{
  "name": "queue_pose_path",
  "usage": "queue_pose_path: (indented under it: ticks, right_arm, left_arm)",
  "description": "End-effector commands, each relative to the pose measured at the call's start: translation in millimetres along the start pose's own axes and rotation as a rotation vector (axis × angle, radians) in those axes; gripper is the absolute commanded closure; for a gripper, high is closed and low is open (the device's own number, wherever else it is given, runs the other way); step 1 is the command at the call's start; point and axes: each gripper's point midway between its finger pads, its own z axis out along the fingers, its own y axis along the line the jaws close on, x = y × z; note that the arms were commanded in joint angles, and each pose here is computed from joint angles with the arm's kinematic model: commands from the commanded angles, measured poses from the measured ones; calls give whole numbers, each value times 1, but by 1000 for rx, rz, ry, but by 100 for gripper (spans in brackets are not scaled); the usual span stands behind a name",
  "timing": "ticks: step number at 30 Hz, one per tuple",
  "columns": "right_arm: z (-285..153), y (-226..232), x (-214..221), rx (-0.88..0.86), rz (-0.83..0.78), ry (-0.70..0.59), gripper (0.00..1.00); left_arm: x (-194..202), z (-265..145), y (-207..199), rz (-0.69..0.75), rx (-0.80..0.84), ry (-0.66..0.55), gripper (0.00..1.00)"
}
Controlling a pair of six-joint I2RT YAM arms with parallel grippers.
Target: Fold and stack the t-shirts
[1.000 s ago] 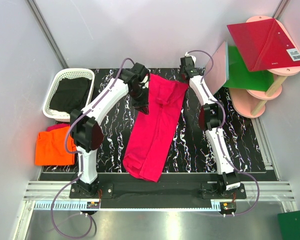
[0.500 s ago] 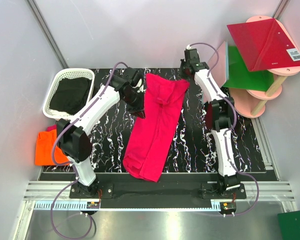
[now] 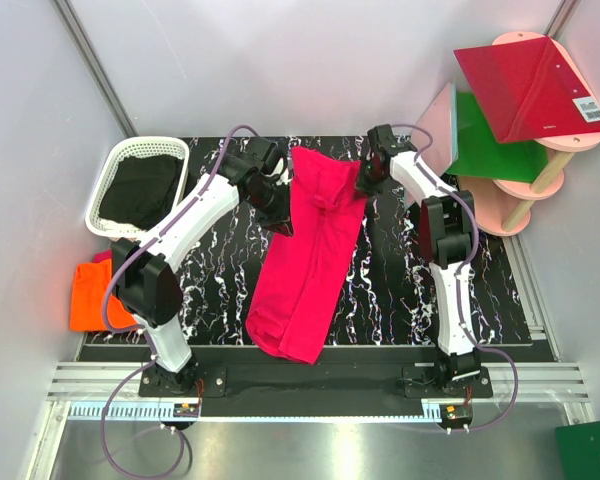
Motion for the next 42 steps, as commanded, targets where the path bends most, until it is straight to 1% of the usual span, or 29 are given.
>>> queue_pose_path:
  ticks: [1,3,6,7,8,10,15,19,21,22,23,24,25,26,27,28,30,31,32,33,34,35,36,37,38,39,40,41,42]
  right_arm:
    - [16,3,27,-17,50,112,100]
    - [27,-1,31,0,59,141,100]
    - [40,-4,25,31,66,158,100]
    - [60,-14,33,62,74,191,100]
    - [52,-4,14,46,63,154,100]
    - [65,3,-1,19,59,117,100]
    - [80,5,-12,-8,86,70,100]
    - [78,3,-15,-6,74,54,100]
    - [69,10,-22,-28,39,35,100]
    - [54,18,-32,-48,21,8,100]
    - [44,24,-37,-64,3,-8,100]
    - [33,30,-45,-81,-35,-37,100]
    - [5,42,-57,-98,-63,-84,100]
    - [-11,50,-63,-106,-89,-116,100]
    - [-27,59,-72,-121,-130,-163,100]
    - [-64,71,-78,-138,-157,-211,97]
    - [-102,90,-82,-180,-209,-272,90]
    - [-134,97,-75,-206,-219,-291,76]
    - [-148,100,-70,-227,-206,-293,54]
    - [-161,104,-66,-251,-200,-306,43]
    - [-175,101,-44,-275,-182,-271,34]
    - [-177,97,-30,-283,-154,-244,10]
    - [-179,96,-18,-304,-98,-223,2]
    - [-173,85,23,-334,-60,-119,0]
    - [-170,86,37,-378,19,-86,0]
    - [-166,81,55,-397,77,-40,0]
    - [-154,65,103,-408,147,78,0]
    - [-150,64,115,-433,240,105,0]
    - [-146,59,133,-440,300,146,1]
  left_arm:
    - [-7,-11,-10,41,54,-50,84]
    - [-8,-9,-8,40,48,-49,83]
    - [-9,-6,-8,36,47,-42,83]
    - [-10,-6,-9,35,49,-43,83]
    - [-11,-6,-9,34,51,-42,82]
    - [-13,-6,-11,34,55,-40,82]
    - [-15,-6,-11,33,38,-22,81]
    - [-17,-9,-9,33,23,-31,80]
    - [-17,-12,-9,37,17,-40,75]
    - [-18,-15,-6,46,3,-57,73]
    - [-19,-18,-5,50,-5,-68,70]
    - [-19,-19,-1,58,-20,-79,52]
    - [-19,-22,7,69,-62,-99,44]
    - [-19,-24,13,78,-86,-110,33]
    - [-17,-25,17,86,-102,-115,11]
    - [-15,-27,25,100,-136,-125,1]
    - [-14,-28,31,111,-145,-141,1]
    - [-7,-28,37,113,-155,-135,1]
    - [-6,-28,42,104,-161,-146,1]
    - [5,-21,52,84,-177,-118,1]
    - [10,-24,53,64,-157,-125,1]
    - [9,-23,59,33,-146,-138,1]
    - [25,-13,69,2,-146,-97,1]
    - [32,-15,67,-30,-108,-95,1]
    - [33,-12,71,-57,-91,-106,1]
    - [52,0,80,-88,-90,-59,1]
    - [59,0,77,-112,-57,-54,1]
    - [63,3,77,-121,-42,-52,1]
    - [81,12,84,-145,-50,-14,1]
